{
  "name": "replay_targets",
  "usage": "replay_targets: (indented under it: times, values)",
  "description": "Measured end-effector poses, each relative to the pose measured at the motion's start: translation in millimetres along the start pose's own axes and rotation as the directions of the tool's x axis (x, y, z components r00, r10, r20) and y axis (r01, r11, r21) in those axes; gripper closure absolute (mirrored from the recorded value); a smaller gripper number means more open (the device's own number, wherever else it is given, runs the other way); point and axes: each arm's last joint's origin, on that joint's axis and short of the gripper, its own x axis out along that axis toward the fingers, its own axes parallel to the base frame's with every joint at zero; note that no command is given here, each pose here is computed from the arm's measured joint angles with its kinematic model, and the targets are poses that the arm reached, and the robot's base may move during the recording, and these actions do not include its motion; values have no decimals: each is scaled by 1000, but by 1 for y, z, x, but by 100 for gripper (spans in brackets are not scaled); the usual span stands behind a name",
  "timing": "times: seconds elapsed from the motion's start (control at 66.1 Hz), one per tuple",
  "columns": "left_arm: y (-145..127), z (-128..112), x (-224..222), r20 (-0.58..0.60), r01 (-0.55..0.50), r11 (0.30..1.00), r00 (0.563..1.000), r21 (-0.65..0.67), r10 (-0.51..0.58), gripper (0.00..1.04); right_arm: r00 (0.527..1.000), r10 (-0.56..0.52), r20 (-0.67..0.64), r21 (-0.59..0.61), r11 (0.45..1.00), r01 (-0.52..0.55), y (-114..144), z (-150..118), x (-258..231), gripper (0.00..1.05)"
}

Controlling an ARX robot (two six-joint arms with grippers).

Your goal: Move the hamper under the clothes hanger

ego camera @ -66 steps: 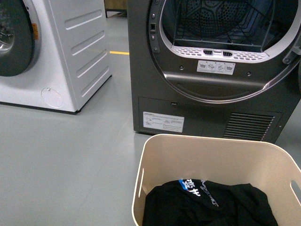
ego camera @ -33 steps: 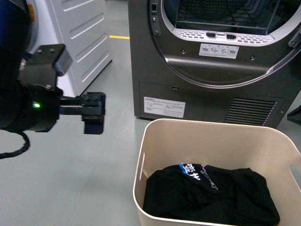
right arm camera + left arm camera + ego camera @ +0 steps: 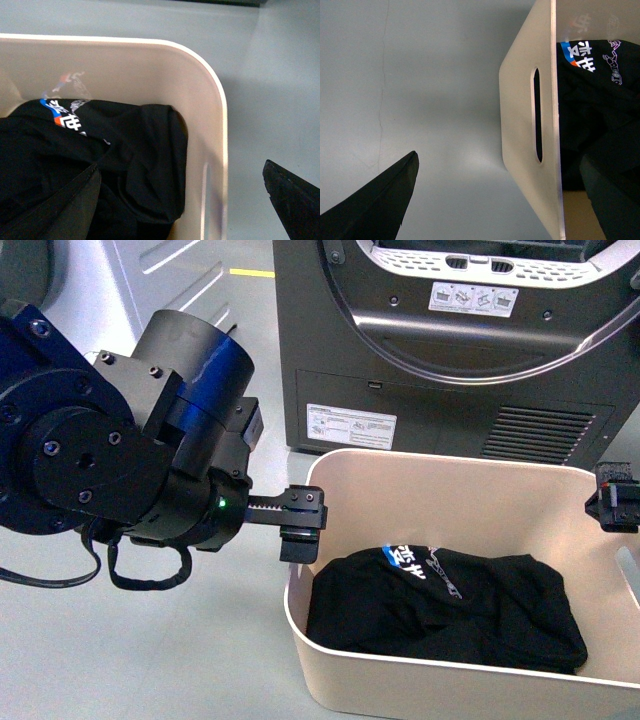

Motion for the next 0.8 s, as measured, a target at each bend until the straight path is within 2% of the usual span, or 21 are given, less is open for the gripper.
replay_targets:
  times: [0.378, 0.801]
  values:
    - [-15, 2, 14, -5, 34, 999, 999, -5, -34, 7, 997, -54, -55, 11, 998, 55, -33, -9, 25, 8]
    - [-17, -4, 26, -32, 14, 1000, 999, -4, -14, 7, 994, -62, -86, -10, 998, 62, -39, -15, 41, 8]
